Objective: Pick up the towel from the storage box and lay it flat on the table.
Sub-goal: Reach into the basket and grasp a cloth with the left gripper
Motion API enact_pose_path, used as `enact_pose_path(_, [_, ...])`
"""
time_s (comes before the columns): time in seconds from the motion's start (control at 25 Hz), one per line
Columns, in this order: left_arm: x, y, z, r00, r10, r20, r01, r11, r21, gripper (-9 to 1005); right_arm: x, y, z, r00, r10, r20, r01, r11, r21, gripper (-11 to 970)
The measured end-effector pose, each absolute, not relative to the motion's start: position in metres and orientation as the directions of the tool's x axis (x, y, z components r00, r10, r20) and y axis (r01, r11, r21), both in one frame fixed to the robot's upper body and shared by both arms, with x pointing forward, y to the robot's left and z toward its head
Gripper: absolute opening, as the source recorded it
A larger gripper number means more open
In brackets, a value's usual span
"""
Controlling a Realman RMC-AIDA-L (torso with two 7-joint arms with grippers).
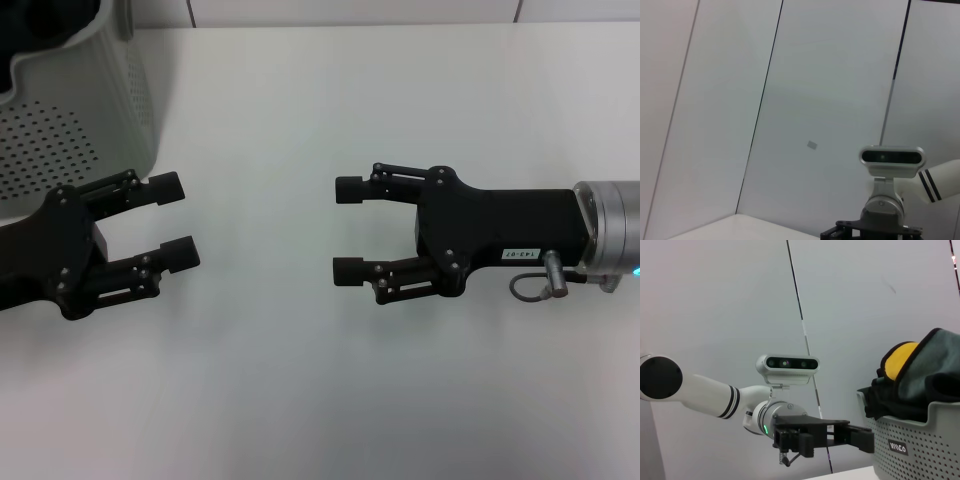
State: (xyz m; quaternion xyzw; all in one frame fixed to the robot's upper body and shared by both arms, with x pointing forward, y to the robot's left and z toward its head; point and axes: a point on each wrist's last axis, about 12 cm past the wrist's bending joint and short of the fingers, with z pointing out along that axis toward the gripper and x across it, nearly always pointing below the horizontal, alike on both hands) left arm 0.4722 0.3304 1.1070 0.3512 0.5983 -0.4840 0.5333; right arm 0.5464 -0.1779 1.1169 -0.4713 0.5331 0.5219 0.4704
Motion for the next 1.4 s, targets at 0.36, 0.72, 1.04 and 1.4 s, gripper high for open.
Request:
enact_pose_path(0.36, [0.474, 0.327, 1.108, -0.182, -0.094, -0.979, 0.941, 0.274, -0.201, 751, 0.546, -0.177, 1.118, -0.112, -0.006, -0.994, -0.994, 0.001, 0.112, 871])
enact_pose_path(0.72, [0.474, 0.326, 1.108, -0.178, -0.102, -0.979, 0.942, 0.269, -0.199, 750, 0.546, -0.177, 1.119, -0.111, -0.005, -0.994, -0.994, 0.000, 0.111, 869])
enact_pose_path(1.04, [0.486, 0.338, 1.135, -0.107, -0.280, -0.954, 0.925, 0.324, -0.199, 751, 0.548, -0.176, 1.119, -0.105, -0.007, -0.994, -0.994, 0.006, 0.105, 867])
enact_pose_path(1.4, [0.489, 0.388, 1.165, 0.131, -0.349, -0.928, 0.747, 0.650, -0.139, 750, 0.541, -0.188, 1.111, -0.117, 0.048, -0.992, -0.991, 0.061, 0.120, 865])
